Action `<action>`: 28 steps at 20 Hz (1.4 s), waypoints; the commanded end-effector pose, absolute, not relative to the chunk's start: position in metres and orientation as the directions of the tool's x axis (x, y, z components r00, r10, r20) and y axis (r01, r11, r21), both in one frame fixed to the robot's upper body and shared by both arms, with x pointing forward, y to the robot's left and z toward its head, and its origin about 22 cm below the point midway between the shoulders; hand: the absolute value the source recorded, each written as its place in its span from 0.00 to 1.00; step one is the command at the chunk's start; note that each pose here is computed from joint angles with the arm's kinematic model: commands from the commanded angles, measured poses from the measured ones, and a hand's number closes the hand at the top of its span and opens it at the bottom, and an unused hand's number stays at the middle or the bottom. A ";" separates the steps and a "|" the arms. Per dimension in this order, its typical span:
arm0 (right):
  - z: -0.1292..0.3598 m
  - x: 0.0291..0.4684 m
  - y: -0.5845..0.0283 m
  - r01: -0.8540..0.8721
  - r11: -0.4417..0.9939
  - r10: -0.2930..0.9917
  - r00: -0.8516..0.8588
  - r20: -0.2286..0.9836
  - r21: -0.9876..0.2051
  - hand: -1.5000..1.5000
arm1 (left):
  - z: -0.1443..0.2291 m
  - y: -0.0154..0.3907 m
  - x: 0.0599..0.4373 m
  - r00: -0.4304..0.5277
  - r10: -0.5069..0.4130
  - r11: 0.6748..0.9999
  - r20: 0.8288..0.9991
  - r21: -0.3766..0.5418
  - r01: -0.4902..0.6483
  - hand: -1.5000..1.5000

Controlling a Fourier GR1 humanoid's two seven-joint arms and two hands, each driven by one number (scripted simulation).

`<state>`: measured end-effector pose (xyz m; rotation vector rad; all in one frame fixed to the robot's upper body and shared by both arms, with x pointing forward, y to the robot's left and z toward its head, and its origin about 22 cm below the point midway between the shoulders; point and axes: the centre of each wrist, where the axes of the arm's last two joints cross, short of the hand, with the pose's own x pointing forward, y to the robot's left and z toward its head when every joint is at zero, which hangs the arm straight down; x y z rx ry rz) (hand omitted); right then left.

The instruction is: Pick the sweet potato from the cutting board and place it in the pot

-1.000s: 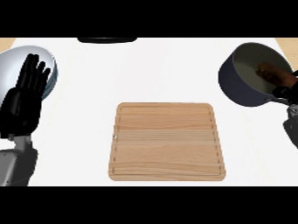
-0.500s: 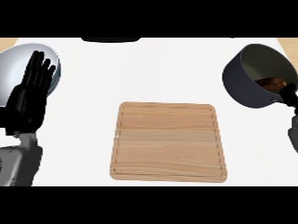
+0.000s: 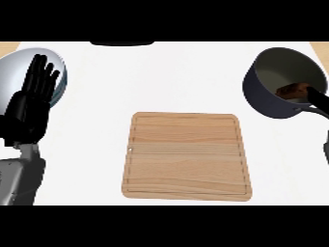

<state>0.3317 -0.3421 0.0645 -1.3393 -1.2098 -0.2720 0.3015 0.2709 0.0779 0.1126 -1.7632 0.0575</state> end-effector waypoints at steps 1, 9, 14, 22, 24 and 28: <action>0.072 0.313 -0.356 0.864 0.276 0.360 0.314 0.879 -0.422 0.00 | 0.077 0.287 0.296 -0.181 -0.060 0.993 0.982 0.040 -0.109 0.50; 0.073 0.258 -0.385 0.936 0.229 0.359 0.174 0.917 -0.267 0.00 | 0.077 0.272 0.293 -0.188 -0.044 0.992 0.981 0.022 -0.121 0.50; 0.071 0.203 -0.399 0.953 0.217 0.370 0.119 0.921 -0.210 0.00 | 0.073 0.257 0.293 -0.176 -0.050 0.993 0.983 0.030 -0.115 0.50; 0.044 0.127 -0.419 0.963 0.176 0.360 0.131 0.924 -0.205 0.00 | 0.077 0.267 0.303 -0.188 -0.052 0.994 0.981 0.033 -0.107 0.50; 0.049 0.101 -0.435 0.962 0.183 0.362 0.125 0.924 -0.202 0.00 | 0.067 0.286 0.303 -0.191 -0.050 0.991 0.980 0.026 -0.130 0.50; 0.067 0.067 -0.443 0.961 0.172 0.385 0.135 0.913 -0.215 0.00 | 0.078 0.266 0.314 -0.180 -0.048 0.993 0.983 0.027 -0.117 0.50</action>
